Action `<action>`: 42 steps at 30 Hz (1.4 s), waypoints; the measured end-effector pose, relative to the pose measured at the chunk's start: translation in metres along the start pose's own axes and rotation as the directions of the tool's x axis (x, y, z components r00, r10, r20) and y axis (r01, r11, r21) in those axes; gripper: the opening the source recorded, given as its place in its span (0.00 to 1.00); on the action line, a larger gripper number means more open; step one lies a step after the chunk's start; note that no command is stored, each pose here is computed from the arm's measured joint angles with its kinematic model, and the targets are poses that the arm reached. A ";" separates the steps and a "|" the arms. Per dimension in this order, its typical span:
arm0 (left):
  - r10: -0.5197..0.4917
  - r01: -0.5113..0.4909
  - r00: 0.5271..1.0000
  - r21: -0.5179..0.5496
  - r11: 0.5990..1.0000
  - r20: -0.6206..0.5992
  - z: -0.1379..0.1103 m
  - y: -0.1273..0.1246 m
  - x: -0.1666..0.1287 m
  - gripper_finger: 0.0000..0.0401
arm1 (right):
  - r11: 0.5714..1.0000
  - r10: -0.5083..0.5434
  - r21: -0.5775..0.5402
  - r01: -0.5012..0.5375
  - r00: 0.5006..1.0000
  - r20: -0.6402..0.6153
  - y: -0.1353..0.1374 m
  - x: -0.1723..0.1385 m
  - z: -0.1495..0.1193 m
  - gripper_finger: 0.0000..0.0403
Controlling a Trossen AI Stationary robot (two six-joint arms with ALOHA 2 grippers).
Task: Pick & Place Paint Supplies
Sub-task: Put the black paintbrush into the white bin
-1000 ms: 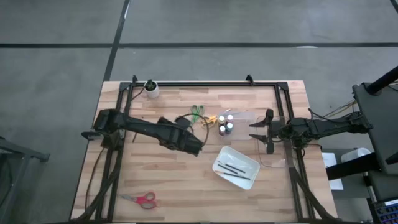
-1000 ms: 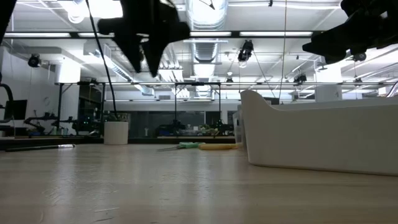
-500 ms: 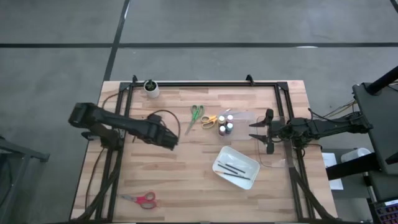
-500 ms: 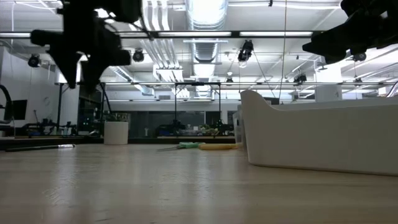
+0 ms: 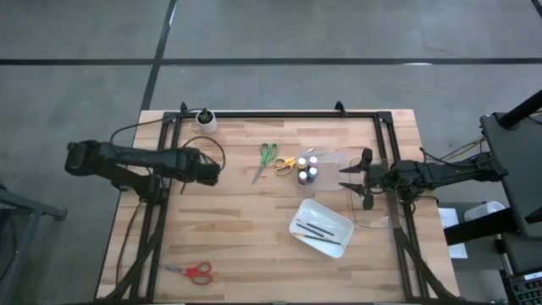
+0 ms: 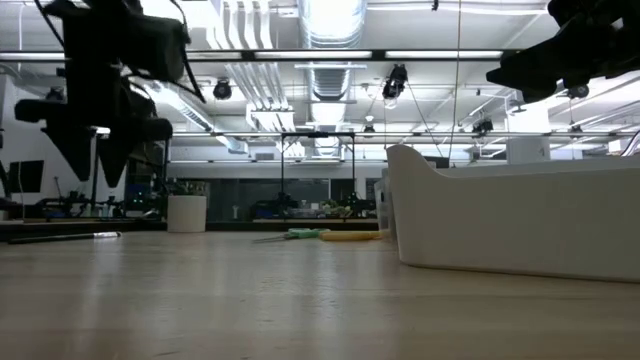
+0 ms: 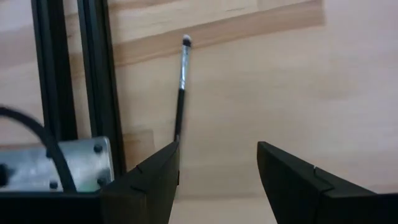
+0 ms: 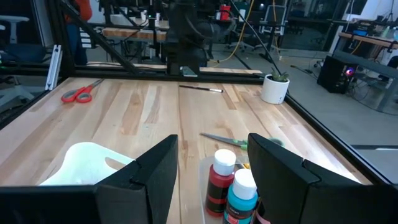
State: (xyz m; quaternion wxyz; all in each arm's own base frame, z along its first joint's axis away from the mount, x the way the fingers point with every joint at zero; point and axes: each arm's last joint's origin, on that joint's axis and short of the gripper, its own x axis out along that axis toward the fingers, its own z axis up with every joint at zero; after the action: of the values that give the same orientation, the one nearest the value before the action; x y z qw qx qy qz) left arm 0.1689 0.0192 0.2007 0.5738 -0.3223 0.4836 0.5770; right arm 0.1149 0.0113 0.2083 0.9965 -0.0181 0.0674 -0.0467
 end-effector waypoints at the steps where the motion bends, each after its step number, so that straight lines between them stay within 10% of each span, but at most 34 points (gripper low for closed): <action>1: 0.003 -0.003 1.000 0.003 1.000 -0.004 0.004 0.001 0.004 0.54 | 1.000 0.000 0.000 0.000 1.000 0.000 0.000 0.000 0.000 0.48; 42: -0.115 0.128 0.986 0.104 0.986 -0.122 0.044 0.036 0.097 0.54 | 1.000 0.001 0.000 -0.001 1.000 0.000 0.000 0.000 0.000 0.48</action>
State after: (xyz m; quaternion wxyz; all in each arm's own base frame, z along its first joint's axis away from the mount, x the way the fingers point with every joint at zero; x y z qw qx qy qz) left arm 0.1293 0.0985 0.1313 0.5961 -0.3516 0.5268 0.4935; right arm 0.1149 0.0113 0.2083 0.9965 -0.0181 0.0673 -0.0463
